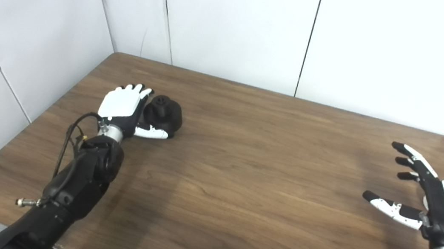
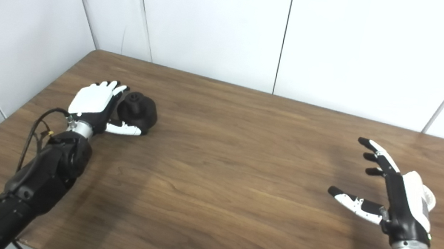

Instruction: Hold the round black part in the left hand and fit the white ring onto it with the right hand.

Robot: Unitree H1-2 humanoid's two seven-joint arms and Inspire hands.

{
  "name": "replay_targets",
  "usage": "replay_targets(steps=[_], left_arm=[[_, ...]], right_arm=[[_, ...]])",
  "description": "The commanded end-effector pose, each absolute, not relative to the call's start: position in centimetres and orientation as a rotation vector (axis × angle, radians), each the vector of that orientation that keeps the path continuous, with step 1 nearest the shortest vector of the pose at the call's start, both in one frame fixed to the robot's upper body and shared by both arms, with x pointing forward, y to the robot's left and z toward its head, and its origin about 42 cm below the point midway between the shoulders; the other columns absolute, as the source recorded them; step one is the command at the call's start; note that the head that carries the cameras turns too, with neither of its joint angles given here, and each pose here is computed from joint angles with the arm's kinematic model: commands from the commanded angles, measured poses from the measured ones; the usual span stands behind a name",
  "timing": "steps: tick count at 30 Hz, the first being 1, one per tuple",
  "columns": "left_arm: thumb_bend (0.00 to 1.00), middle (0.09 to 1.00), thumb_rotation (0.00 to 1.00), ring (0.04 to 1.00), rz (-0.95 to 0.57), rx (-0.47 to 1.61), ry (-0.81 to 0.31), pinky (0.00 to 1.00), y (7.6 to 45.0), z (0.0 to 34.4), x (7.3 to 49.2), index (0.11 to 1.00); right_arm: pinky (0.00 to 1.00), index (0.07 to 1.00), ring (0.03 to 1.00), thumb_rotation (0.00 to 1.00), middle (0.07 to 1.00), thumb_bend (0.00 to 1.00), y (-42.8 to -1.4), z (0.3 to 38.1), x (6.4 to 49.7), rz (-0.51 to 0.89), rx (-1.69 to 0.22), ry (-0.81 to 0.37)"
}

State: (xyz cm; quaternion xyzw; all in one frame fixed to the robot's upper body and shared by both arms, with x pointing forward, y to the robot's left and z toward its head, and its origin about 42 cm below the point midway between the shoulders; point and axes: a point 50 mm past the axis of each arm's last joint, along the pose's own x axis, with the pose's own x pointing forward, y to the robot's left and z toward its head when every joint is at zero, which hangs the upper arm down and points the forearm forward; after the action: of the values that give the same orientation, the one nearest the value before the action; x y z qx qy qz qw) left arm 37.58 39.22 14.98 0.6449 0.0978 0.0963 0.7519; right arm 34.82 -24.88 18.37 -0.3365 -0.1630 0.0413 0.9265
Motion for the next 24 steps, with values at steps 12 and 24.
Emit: replay_targets(steps=[12, 24], left_arm=[[1.0, 1.0, 0.66, 1.0, 0.321, 1.461, 0.173, 1.0, 40.35, 16.74, 38.59, 0.878], [0.98, 1.0, 0.46, 1.0, 0.331, 1.38, 0.132, 1.0, 39.5, 16.98, 38.44, 0.627]], right_arm=[[0.7, 0.843, 0.815, 0.14, 0.879, 0.65, -25.34, 20.57, 35.04, 0.074, -0.689, -0.413], [0.71, 0.831, 0.818, 0.14, 0.879, 0.65, -25.68, 20.89, 34.88, 0.07, -0.696, -0.414]])
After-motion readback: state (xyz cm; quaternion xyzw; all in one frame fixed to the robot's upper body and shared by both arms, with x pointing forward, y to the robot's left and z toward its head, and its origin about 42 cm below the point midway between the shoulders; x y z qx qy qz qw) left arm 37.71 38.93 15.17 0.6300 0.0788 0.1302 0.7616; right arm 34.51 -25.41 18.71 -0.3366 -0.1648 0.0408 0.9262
